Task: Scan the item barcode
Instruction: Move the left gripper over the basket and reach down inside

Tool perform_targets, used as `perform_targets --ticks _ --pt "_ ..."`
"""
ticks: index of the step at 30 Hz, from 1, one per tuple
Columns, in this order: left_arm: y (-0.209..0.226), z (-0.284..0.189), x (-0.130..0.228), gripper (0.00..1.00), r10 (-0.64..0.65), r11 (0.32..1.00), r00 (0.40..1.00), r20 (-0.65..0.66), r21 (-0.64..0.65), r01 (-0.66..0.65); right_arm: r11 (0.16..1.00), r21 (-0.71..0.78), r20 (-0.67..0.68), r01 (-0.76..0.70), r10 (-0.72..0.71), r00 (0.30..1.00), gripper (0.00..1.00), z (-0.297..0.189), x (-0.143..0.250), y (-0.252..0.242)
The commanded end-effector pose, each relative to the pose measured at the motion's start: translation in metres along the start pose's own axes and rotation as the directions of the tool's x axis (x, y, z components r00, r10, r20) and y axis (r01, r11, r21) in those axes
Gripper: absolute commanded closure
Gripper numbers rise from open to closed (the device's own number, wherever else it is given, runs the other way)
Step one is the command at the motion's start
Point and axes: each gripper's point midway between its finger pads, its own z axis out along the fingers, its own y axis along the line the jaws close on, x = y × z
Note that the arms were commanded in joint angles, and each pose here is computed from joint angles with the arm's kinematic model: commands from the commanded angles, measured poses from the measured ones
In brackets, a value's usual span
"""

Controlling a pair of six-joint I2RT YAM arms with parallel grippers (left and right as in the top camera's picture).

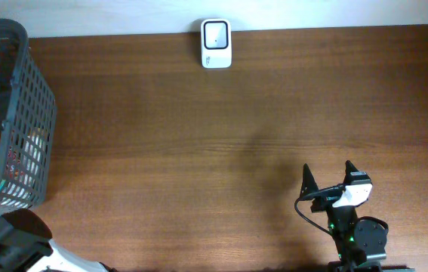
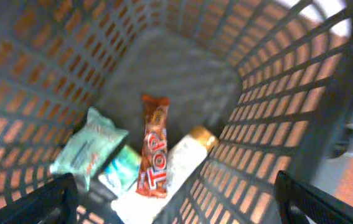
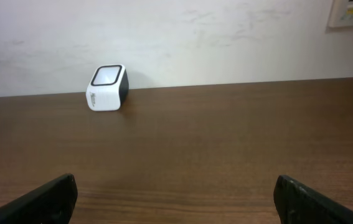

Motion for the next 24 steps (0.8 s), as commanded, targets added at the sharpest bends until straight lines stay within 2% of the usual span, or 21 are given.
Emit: perform_targets --ticks 1,3,6,10,16,19,22,24 --pt "0.026 0.013 0.020 0.01 -0.155 0.977 0.986 -0.063 -0.154 0.144 1.000 -0.005 -0.007 -0.007 0.007 1.000 0.01 0.000 0.003 0.000" --pt "0.035 0.025 0.033 0.01 -0.230 0.955 0.968 -0.096 -0.212 0.206 1.000 -0.005 -0.007 -0.007 0.007 1.000 0.01 0.000 0.003 0.000" --pt "0.036 0.050 0.048 0.01 -0.240 0.955 0.957 -0.163 -0.217 0.202 1.000 -0.005 -0.007 -0.007 0.007 1.000 0.01 0.000 0.003 0.000" --pt "0.015 0.081 0.064 0.01 -0.250 0.968 0.930 -0.270 -0.102 0.231 1.000 -0.005 -0.007 -0.007 0.007 1.000 0.01 0.000 0.003 0.000" --pt "0.021 0.126 0.084 0.01 -0.260 0.965 0.892 -0.370 -0.124 0.230 1.000 -0.005 -0.007 -0.007 0.007 1.000 0.01 0.000 0.003 0.000" --pt "0.033 0.144 0.090 0.01 -0.267 0.960 0.884 -0.383 -0.181 0.212 1.000 -0.005 -0.007 -0.007 0.007 1.000 0.01 0.000 0.003 0.000" --pt "0.060 0.151 0.100 0.00 -0.346 0.909 0.863 -0.369 -0.359 0.212 1.000 -0.005 -0.007 -0.007 0.007 1.000 0.01 0.000 0.003 0.000" --pt "0.064 0.159 0.103 0.00 -0.347 0.904 0.859 -0.376 -0.378 0.200 1.000 -0.005 -0.007 -0.007 0.007 1.000 0.01 0.000 0.003 0.000"
